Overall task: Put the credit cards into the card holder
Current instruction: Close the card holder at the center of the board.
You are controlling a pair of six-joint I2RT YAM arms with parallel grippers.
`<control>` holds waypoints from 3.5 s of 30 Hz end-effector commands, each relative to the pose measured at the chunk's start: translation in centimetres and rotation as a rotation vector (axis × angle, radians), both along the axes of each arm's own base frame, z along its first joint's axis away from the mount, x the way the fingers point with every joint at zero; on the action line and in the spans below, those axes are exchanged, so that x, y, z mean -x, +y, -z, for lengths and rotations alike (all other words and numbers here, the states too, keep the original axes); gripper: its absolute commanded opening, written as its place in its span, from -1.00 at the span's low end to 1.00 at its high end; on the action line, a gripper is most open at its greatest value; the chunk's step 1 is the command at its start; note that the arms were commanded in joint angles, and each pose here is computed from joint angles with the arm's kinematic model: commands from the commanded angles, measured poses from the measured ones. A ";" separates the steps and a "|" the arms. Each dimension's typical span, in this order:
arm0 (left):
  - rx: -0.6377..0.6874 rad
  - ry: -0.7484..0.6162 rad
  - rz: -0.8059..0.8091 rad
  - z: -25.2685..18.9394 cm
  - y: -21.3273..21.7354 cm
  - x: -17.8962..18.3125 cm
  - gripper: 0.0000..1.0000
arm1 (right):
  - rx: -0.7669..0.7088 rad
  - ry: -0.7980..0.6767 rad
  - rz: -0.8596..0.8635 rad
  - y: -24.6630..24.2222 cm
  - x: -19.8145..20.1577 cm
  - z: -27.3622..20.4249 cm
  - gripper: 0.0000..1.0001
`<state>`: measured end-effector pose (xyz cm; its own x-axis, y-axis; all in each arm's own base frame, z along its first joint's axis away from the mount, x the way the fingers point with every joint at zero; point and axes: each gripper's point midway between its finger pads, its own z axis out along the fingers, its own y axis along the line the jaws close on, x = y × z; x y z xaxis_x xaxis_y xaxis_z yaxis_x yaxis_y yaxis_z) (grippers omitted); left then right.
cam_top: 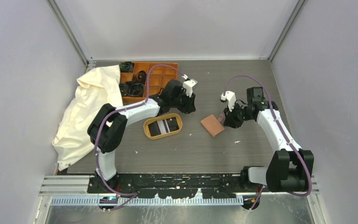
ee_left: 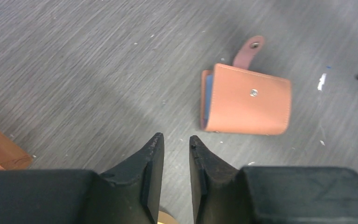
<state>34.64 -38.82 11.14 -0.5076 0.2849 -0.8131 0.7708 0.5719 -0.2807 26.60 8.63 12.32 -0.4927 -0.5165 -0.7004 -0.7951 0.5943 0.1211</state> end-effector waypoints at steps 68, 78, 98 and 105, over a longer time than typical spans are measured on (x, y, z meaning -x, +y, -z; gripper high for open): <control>0.321 -0.167 0.337 -2.9 -3.1 4.8 -0.32 | 0.004 0.327 -0.239 0.1 -12.6 4.6 0.08; 0.314 -0.146 0.349 -1.9 -3.2 4.9 -0.35 | 0.036 0.343 -0.303 1.4 -12.8 5.9 -0.12; 0.295 -0.134 0.347 -1.2 -3.2 4.8 -0.39 | 0.022 0.366 -0.362 2.2 -12.2 6.0 -0.45; 0.293 -0.128 0.350 -1.0 -3.3 4.8 -0.40 | 0.020 0.369 -0.369 2.2 -12.1 5.9 -0.65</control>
<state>29.41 -41.62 10.90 -0.3518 0.1984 -0.9148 0.9271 0.2086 -0.3113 38.28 10.50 5.02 -0.5109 -0.7177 -0.4732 -0.8427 0.3096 0.4404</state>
